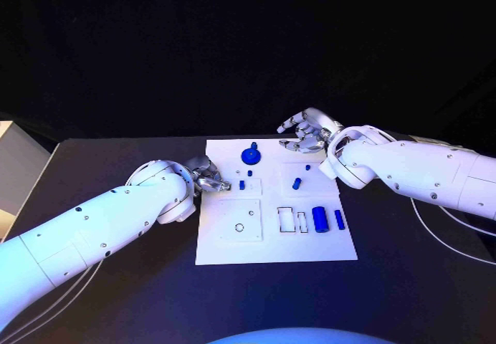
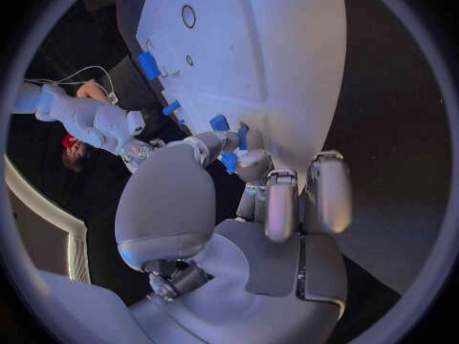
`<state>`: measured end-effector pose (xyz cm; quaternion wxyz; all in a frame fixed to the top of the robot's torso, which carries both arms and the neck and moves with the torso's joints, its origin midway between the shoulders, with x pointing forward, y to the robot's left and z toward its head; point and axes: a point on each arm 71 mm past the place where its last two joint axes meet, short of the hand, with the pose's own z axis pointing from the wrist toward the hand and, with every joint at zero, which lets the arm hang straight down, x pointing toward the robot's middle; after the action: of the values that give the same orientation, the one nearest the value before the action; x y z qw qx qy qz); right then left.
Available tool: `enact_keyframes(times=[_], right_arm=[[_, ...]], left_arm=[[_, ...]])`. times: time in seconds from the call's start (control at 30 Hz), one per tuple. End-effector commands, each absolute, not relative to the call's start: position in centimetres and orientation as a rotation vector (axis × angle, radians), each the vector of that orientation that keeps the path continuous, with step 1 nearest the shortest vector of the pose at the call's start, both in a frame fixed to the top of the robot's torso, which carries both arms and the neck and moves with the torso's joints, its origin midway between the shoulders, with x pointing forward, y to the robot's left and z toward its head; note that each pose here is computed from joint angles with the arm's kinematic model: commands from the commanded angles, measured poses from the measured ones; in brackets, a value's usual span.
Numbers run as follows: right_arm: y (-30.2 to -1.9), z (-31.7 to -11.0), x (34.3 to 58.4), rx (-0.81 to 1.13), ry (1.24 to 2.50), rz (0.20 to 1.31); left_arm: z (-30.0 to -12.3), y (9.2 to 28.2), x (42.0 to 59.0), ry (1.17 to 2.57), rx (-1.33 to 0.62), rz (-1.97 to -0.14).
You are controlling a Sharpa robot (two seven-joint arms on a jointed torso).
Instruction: Assemble the parts on the task board
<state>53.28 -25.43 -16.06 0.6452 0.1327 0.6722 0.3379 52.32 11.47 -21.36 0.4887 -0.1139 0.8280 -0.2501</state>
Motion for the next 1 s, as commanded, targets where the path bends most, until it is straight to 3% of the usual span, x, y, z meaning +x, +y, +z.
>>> enact_keyframes(times=[0.03,1.0], right_arm=[[-25.33,-16.08,53.23,0.29,1.534,0.78],[-25.27,-16.08,53.25,0.29,1.534,0.781]], left_arm=[[-22.02,10.95,51.89,2.052,-0.268,-0.618],[-22.07,10.97,51.96,2.053,-0.296,-0.627]])
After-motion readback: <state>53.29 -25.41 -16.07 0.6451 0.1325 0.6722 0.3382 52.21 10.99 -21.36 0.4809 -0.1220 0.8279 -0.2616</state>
